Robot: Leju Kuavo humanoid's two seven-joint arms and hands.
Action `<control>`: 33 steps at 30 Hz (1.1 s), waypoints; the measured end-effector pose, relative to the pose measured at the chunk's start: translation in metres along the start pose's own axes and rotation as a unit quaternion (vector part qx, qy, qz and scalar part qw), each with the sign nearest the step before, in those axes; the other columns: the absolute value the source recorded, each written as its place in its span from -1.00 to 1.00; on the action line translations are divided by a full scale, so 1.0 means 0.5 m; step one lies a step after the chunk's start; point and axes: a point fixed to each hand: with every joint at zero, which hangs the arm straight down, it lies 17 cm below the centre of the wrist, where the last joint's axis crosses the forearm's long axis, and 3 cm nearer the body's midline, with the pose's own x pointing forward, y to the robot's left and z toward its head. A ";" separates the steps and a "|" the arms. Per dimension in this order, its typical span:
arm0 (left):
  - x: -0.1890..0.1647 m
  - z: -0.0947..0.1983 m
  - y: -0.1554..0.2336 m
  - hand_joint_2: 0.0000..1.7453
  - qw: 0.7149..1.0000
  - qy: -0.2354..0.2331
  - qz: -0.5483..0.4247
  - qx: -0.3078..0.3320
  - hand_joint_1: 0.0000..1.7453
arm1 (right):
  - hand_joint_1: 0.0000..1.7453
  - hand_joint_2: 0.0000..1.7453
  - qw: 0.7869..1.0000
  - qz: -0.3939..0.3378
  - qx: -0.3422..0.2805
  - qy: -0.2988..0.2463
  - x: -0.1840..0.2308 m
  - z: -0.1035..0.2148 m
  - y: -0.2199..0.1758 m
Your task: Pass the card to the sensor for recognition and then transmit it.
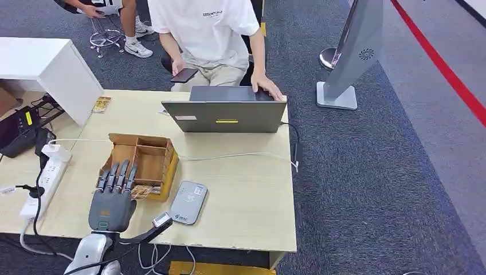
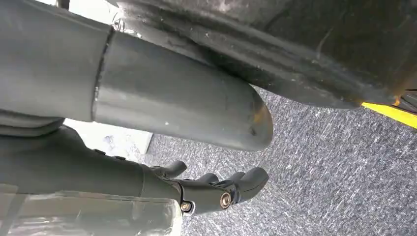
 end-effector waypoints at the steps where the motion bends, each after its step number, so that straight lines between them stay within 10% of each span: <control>1: -0.001 0.001 -0.001 1.00 1.000 0.001 0.002 -0.001 1.00 | -1.00 -1.00 1.000 0.000 0.000 0.000 0.000 0.000 0.000; 24: -0.009 0.013 -0.011 1.00 1.000 0.006 0.026 -0.010 1.00 | -1.00 -1.00 1.000 -0.002 0.000 0.000 0.001 0.000 0.000; 33: 0.010 0.002 0.102 1.00 0.998 0.002 0.017 0.054 1.00 | -1.00 -1.00 1.000 -0.012 0.001 0.004 -0.002 0.000 0.000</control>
